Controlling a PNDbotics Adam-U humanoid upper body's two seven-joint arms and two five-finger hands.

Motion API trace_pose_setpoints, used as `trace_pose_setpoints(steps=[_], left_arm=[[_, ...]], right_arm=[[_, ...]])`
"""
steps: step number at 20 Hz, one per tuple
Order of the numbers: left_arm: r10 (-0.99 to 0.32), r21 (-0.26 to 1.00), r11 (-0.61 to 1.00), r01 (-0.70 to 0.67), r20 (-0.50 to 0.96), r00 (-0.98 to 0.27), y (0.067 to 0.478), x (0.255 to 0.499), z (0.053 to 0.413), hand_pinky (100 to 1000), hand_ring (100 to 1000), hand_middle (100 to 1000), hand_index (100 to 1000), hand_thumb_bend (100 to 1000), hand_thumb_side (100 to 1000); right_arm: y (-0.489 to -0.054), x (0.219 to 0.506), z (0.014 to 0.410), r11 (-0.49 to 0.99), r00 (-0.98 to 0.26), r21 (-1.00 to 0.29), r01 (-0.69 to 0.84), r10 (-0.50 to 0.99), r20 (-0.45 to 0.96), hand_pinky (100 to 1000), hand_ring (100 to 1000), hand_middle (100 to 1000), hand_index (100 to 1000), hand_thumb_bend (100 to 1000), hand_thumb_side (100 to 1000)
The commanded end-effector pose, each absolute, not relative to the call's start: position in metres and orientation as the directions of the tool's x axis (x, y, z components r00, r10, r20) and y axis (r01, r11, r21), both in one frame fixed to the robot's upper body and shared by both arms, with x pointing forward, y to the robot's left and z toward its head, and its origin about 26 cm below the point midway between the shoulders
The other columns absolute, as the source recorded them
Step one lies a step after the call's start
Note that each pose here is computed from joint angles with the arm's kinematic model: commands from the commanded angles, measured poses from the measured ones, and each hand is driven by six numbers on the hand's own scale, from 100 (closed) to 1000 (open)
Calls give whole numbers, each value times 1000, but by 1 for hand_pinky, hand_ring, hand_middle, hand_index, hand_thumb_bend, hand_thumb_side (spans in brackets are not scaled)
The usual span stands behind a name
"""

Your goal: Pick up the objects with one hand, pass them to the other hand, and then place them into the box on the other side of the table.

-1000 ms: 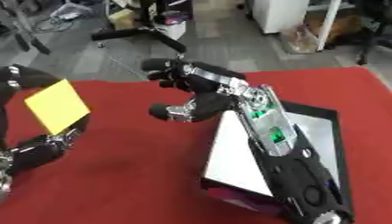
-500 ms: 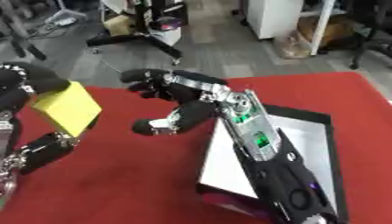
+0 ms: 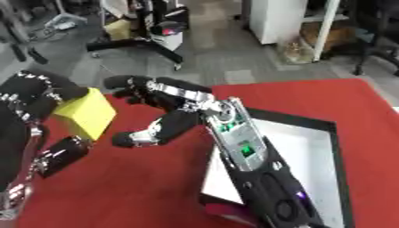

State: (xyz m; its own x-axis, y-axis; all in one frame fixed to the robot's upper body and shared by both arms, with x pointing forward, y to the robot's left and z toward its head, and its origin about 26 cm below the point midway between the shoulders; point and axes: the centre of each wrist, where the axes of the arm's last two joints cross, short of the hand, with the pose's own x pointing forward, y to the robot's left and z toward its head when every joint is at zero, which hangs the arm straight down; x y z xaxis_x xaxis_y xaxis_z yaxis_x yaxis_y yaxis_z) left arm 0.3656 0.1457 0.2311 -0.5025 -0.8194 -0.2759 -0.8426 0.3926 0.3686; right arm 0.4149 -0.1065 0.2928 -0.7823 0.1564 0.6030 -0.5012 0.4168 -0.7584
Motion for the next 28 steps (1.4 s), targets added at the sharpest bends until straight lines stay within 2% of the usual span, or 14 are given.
trace_pose_setpoints(steps=[1,10,28], left_arm=[[-849,353,342,-871,-281,-447,143,368,239,643,586,521,617,479,100],[-891,392,235,-890,-279,-358,137,371,238,645,581,517,617,488,100],[-882,358,291,-887,-260,-394,122,373,233,644,567,510,631,497,100]], right_arm=[[-102,414,302,447,-806,-780,-437,190,560,1000,1000,1000,1000,524,282],[-97,417,299,490,-801,-771,-406,216,558,1000,1000,1000,1000,555,230],[-86,415,301,487,-729,-725,-487,231,644,1000,1000,1000,1000,484,310]])
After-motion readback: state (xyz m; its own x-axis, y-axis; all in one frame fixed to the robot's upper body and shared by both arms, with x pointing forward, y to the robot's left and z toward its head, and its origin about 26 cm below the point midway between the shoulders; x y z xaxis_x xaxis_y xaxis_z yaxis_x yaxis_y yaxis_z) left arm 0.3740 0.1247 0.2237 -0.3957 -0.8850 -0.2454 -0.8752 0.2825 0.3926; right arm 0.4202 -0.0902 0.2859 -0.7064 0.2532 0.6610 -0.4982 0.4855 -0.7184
